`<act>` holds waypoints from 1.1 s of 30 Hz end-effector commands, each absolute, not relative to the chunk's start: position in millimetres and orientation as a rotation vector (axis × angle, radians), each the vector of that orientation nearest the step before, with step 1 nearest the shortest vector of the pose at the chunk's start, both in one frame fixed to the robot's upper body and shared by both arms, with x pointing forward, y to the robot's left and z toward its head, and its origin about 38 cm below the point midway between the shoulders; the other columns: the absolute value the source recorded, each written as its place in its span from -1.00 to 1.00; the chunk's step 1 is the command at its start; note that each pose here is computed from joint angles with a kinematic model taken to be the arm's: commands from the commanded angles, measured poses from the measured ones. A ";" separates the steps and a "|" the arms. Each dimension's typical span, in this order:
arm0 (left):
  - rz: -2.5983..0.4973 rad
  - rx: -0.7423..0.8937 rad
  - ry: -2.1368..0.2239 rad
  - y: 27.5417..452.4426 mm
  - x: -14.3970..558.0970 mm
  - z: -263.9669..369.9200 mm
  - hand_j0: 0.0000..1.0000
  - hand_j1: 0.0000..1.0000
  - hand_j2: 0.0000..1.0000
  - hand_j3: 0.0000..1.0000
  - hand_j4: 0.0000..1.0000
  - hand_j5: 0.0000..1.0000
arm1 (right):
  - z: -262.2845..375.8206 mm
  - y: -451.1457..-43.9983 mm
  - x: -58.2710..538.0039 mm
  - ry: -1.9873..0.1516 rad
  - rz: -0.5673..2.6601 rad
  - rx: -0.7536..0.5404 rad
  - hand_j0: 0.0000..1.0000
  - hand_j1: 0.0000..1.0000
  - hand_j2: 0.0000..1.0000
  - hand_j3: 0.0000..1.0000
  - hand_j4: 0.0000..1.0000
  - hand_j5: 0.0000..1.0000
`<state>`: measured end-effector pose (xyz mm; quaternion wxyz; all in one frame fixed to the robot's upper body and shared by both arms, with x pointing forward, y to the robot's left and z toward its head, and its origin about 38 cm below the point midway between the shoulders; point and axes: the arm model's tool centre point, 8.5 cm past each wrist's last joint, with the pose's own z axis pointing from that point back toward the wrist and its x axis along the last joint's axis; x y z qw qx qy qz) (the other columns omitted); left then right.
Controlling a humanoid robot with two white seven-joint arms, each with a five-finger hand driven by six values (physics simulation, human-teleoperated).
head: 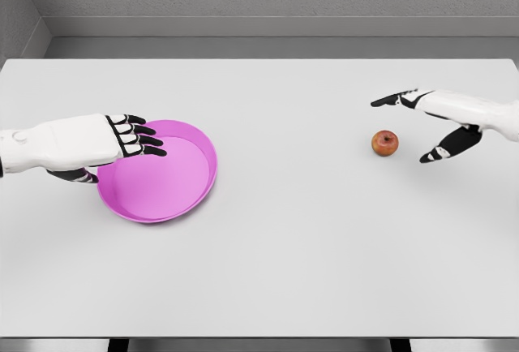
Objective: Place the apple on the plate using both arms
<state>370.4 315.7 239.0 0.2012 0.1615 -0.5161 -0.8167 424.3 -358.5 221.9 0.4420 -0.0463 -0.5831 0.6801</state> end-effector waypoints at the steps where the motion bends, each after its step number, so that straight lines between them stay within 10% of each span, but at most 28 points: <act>1: -2.277 0.451 -1.444 315.9 370.4 239.6 1.00 1.00 1.00 1.00 1.00 1.00 | 210.5 -358.5 424.8 -1.407 1.700 -0.116 1.00 1.00 1.00 1.00 1.00 1.00; 33: -2.294 0.445 -1.424 313.8 371.4 238.7 1.00 1.00 1.00 1.00 1.00 1.00 | 164.2 -341.2 464.9 -1.276 1.691 -0.160 1.00 1.00 1.00 1.00 1.00 1.00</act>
